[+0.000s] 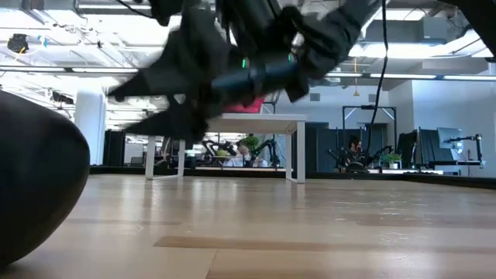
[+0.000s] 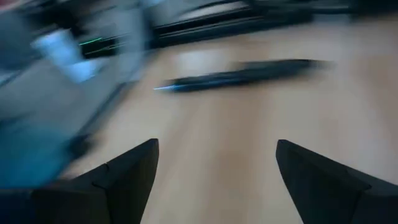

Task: Pick & Place Fruit
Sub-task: Put the plum into the red strainer bowl

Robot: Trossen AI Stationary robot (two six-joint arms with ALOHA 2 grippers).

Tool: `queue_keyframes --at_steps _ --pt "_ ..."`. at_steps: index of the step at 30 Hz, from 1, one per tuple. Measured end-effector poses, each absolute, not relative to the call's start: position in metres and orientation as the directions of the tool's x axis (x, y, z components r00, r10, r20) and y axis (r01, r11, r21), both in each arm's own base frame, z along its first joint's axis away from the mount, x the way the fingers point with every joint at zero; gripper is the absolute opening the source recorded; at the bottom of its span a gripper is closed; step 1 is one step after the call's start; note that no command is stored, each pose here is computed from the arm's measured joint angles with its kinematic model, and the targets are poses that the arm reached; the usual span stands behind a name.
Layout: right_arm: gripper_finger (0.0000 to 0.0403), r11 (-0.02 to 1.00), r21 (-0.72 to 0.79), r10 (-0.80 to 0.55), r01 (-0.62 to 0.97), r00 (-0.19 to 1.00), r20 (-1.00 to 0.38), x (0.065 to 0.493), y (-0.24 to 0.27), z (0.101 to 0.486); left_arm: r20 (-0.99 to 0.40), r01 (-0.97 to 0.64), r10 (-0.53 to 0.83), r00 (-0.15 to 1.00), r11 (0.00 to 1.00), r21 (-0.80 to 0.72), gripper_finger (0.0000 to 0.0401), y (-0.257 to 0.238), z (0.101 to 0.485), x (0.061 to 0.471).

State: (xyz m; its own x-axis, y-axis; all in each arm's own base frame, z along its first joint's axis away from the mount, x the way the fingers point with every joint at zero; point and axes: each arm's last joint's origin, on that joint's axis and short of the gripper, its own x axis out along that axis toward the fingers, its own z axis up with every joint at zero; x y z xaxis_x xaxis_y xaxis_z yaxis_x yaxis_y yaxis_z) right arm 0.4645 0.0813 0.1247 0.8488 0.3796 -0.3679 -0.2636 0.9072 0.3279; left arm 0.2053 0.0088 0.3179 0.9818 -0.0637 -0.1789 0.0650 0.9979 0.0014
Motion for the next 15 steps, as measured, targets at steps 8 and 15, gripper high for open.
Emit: queue_keyframes --at_steps 8,15 --pt "0.0317 0.734 0.11 0.63 -0.67 0.612 -0.479 0.454 0.159 0.138 -0.323 0.163 -0.191 0.927 0.98 -0.111 0.0284 -0.026 0.252 0.193" --pt "0.0317 0.722 -0.014 0.597 -0.691 0.634 -0.492 0.447 0.202 0.15 -0.317 0.11 -0.171 0.933 0.973 -0.202 0.0284 -0.041 0.2 0.181"
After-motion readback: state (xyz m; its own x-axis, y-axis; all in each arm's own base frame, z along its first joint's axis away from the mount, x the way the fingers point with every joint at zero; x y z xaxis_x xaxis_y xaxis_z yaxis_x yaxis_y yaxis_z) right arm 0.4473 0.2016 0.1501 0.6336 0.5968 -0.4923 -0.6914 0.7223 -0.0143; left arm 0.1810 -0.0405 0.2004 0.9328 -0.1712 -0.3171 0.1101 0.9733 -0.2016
